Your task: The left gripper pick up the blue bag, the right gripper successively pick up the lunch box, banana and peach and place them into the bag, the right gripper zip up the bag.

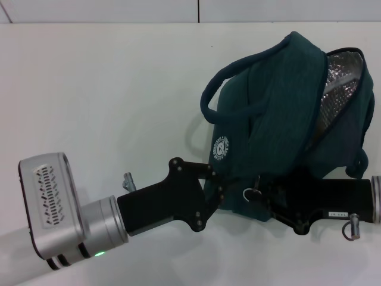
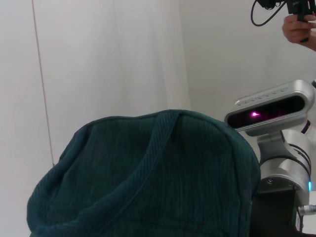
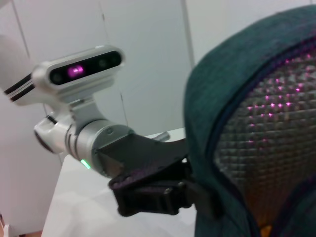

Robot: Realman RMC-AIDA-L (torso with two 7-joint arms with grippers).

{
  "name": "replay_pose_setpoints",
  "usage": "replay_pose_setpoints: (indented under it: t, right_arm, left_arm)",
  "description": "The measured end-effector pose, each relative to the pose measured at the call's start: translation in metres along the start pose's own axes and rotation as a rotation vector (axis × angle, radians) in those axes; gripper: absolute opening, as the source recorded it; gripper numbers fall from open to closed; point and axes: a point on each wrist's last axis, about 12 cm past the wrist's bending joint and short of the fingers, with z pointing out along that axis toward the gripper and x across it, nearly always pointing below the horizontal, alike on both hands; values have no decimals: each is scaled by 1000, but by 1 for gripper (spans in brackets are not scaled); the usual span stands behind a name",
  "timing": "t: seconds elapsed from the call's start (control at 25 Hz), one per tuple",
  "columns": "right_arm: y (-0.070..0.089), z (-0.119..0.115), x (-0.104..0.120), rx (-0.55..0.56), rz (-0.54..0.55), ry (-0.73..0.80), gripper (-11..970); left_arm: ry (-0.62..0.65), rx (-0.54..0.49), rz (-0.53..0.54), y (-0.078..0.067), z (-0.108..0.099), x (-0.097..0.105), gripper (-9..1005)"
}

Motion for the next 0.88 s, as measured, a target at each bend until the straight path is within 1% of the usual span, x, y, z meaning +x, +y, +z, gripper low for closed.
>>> replay_pose_setpoints:
  t: [0.12, 0.28, 0.36, 0.52, 0.6, 0.88]
  right_arm:
    - [2, -4, 2, 19, -38, -25, 71]
    - [7, -13, 2, 111, -135, -126, 40]
    - [9, -15, 2, 141, -166, -164, 27]
    - [9, -19, 2, 214, -197, -236, 15]
    - [9, -20, 1, 238, -214, -263, 15]
    - [13, -21, -5, 232, -278, -327, 14]
  left_arm:
    - [1, 0, 0, 0, 0, 0, 67]
    - [4, -2, 1, 0, 0, 0, 67]
    - [5, -4, 2, 1, 0, 1, 67]
    - [20, -6, 20, 3, 3, 2, 67]
    - [27, 2, 45, 1, 4, 3, 67]
    - [50, 22, 62, -2, 9, 5, 66]
